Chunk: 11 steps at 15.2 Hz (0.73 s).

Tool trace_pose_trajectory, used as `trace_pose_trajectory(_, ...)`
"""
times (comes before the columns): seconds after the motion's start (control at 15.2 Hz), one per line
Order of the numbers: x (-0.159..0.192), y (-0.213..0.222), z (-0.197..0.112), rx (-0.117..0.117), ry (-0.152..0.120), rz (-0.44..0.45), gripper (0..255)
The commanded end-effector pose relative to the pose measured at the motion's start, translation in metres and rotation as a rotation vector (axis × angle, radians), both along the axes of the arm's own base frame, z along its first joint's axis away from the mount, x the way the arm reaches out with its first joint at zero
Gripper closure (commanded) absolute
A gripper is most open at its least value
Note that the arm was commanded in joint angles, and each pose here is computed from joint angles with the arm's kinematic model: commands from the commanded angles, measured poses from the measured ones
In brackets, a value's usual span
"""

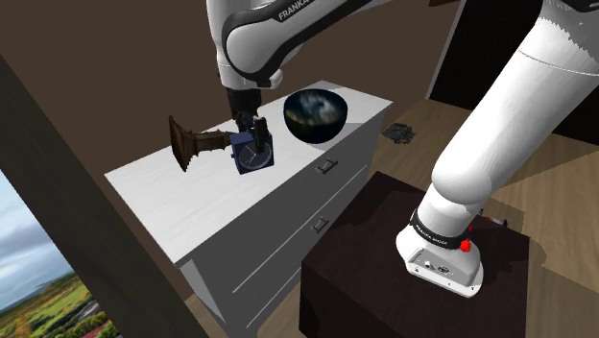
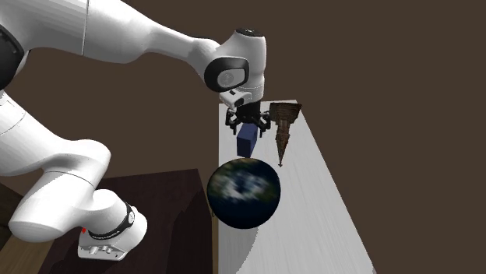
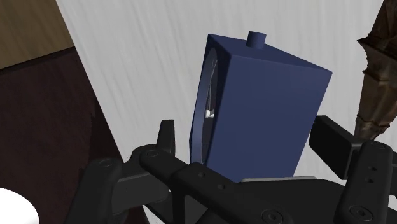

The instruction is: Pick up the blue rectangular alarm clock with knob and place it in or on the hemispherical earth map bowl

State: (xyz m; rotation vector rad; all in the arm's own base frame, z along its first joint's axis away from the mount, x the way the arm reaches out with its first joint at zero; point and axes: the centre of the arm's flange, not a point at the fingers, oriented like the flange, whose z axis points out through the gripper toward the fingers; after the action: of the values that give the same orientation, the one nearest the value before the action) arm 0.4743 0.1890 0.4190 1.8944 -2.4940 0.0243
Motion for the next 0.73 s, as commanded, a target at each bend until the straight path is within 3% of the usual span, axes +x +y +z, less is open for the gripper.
trace_pose_trajectory(0.0, 0.0000, 0.0000, 0.0000, 0.000, 0.000, 0.000, 255)
trace_pose_trajectory(0.66, -0.0001, 0.0000, 0.0052, 0.000, 0.000, 0.000, 255)
